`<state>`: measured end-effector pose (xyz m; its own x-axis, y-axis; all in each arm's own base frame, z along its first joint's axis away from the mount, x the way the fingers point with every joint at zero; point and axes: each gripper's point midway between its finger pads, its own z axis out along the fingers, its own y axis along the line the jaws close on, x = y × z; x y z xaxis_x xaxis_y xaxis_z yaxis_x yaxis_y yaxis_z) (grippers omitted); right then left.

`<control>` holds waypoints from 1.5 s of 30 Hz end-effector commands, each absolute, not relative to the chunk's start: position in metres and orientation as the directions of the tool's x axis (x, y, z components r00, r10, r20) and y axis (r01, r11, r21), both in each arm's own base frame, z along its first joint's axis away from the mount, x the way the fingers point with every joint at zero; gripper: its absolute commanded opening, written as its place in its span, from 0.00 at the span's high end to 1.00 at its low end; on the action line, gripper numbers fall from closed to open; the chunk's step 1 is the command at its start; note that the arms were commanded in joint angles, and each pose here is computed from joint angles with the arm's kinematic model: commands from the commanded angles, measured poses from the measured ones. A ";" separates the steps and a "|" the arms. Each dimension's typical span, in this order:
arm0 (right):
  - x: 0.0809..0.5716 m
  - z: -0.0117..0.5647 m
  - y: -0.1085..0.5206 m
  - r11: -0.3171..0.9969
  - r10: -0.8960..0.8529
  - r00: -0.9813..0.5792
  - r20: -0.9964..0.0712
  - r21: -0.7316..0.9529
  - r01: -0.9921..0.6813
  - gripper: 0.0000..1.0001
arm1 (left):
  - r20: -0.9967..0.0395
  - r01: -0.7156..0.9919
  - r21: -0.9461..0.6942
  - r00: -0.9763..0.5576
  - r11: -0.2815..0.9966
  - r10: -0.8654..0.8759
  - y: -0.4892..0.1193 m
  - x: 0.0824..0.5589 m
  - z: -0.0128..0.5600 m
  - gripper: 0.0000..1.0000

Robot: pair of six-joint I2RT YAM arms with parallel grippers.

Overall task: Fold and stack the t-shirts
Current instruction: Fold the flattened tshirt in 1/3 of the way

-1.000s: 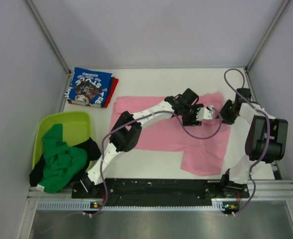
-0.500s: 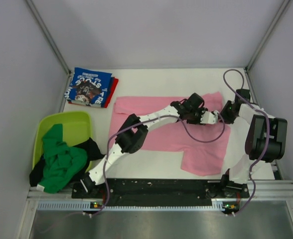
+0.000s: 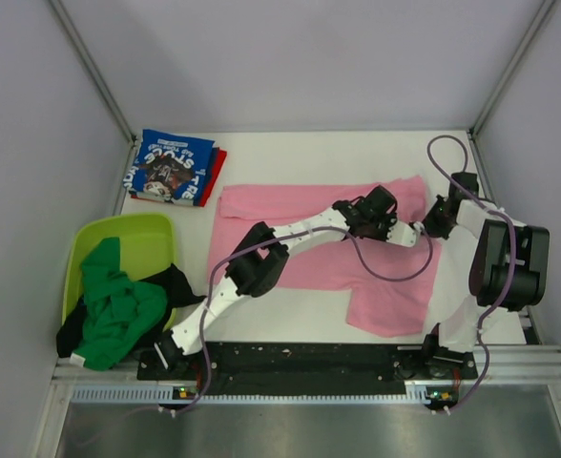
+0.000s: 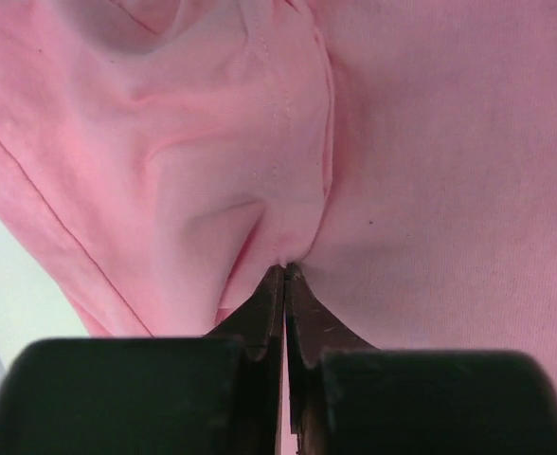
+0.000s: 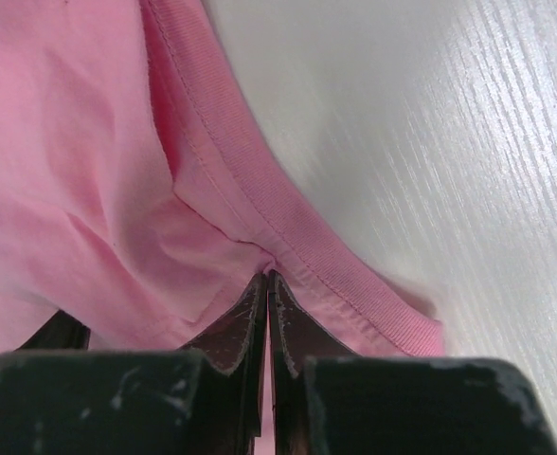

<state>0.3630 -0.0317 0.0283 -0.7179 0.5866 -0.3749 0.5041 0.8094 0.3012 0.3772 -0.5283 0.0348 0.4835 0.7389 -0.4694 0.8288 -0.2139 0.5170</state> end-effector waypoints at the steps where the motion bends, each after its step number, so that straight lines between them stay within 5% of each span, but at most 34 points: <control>1: 0.366 0.032 -0.044 0.808 0.588 -0.690 -0.421 0.274 0.522 1.00 | -0.454 0.798 0.573 0.500 -0.188 0.738 -0.535 0.389 0.047 1.00; 11: 0.343 0.066 -0.056 0.788 0.597 -0.606 -0.526 0.245 0.564 1.00 | -0.575 0.862 0.473 0.458 -0.181 0.678 -0.521 0.373 0.104 1.00; 28: 0.305 0.051 -0.033 0.768 0.637 -0.613 -0.468 0.315 0.557 1.00 | -0.562 0.889 0.345 0.453 -0.302 0.692 -0.484 0.340 0.088 1.00; 45: 0.286 0.091 -0.040 0.764 0.628 -0.530 -0.569 0.320 0.561 1.00 | -0.607 0.887 0.263 0.458 -0.380 0.649 -0.476 0.311 0.105 1.00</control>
<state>0.2895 -0.0311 0.0677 -0.5909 0.6300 -0.5039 0.5513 0.7714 0.3180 0.3173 -0.4778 0.0541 0.4327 0.7042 -0.5629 0.9005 -0.3678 0.2320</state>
